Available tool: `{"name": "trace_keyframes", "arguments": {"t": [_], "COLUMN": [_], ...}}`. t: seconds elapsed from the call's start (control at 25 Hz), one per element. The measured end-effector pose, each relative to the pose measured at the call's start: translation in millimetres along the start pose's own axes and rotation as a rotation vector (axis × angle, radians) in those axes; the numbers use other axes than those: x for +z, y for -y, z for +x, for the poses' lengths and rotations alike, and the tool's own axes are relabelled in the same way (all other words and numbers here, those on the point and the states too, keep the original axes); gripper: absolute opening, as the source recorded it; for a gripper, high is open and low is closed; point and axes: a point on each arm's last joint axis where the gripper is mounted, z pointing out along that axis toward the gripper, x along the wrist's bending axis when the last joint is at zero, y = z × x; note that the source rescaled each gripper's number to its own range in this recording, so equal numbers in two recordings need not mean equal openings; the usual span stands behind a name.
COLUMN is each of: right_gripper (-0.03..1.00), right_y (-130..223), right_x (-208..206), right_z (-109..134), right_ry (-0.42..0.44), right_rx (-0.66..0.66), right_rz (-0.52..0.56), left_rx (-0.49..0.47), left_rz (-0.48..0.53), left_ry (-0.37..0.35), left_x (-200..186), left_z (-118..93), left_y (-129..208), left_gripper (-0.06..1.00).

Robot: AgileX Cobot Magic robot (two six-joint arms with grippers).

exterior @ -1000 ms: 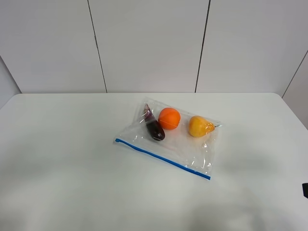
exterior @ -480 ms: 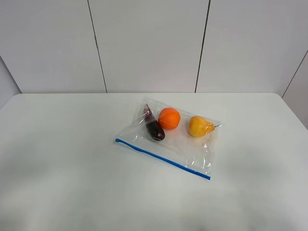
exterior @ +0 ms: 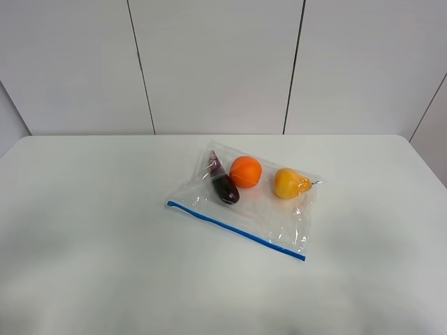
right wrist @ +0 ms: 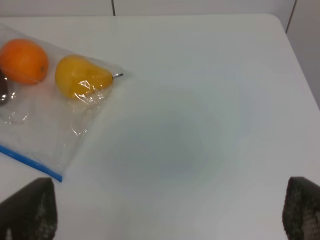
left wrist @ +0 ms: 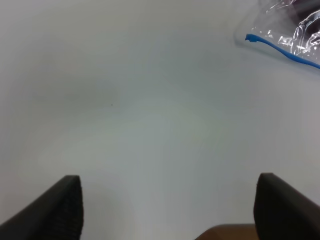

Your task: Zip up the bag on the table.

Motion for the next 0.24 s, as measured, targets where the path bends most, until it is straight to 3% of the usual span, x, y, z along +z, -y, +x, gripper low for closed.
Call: {"name": "trace_keyframes", "arguments": {"t": [0.24], "right_gripper": [0.99], "right_y": [0.0], "right_x": [0.0], "right_z": [0.0], "right_ry": [0.000], "right_rx": [0.000], "right_rz": [0.000], "left_rx": [0.000], "left_rz": [0.000], "left_ry": [0.000], "left_x": [0.0], "left_z": [0.0], "left_y": [0.0], "left_gripper": [0.96]}}
